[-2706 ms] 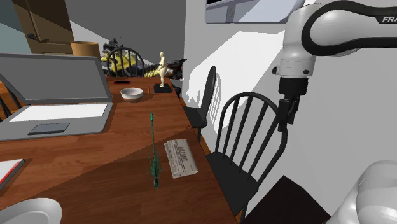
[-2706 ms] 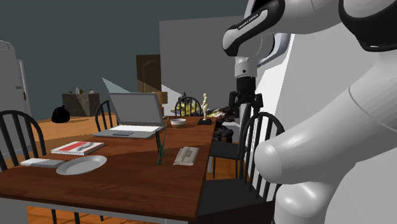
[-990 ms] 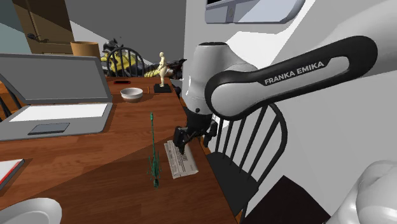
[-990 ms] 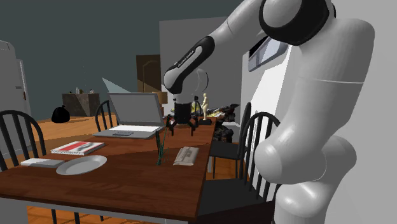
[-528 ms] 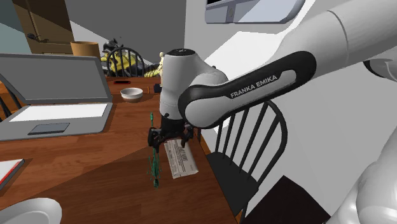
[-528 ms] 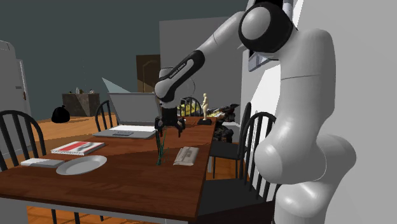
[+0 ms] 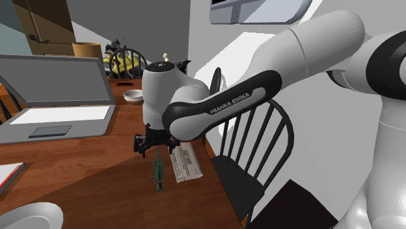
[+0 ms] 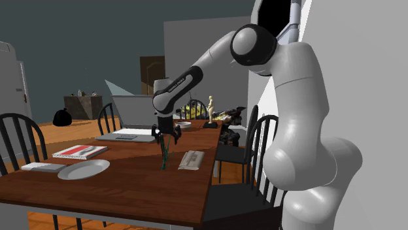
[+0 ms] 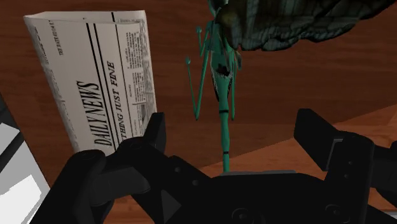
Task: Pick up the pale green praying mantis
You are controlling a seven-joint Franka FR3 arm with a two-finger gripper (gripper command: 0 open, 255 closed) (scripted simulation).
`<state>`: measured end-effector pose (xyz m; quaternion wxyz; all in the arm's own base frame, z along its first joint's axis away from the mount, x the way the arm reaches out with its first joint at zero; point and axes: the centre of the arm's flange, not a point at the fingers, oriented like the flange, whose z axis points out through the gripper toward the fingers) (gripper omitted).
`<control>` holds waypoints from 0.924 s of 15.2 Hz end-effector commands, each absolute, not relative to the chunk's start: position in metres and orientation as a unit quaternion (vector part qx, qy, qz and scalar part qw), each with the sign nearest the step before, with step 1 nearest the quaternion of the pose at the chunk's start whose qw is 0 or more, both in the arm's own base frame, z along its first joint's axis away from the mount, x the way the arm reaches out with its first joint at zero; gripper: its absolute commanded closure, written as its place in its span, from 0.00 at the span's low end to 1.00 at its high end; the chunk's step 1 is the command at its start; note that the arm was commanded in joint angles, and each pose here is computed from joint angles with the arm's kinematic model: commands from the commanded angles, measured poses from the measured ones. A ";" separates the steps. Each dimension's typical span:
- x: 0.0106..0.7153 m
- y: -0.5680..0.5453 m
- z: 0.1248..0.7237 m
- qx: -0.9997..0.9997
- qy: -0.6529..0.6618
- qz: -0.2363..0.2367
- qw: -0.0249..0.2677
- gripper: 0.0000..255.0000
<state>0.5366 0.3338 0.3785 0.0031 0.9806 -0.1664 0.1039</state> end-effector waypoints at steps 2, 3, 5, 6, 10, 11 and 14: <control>0.537 0.334 0.363 0.980 -0.167 0.104 0.003 0.00; 0.537 0.334 0.357 0.980 -0.167 0.104 0.003 0.00; 0.537 0.334 0.354 0.980 -0.167 0.104 0.003 0.00; 0.537 0.333 0.354 0.980 -0.167 0.104 0.003 1.00; 0.536 0.333 0.354 0.980 -0.167 0.104 0.003 1.00; 0.536 0.334 0.354 0.980 -0.167 0.104 0.003 1.00; 0.537 0.334 0.354 0.980 -0.167 0.104 0.003 1.00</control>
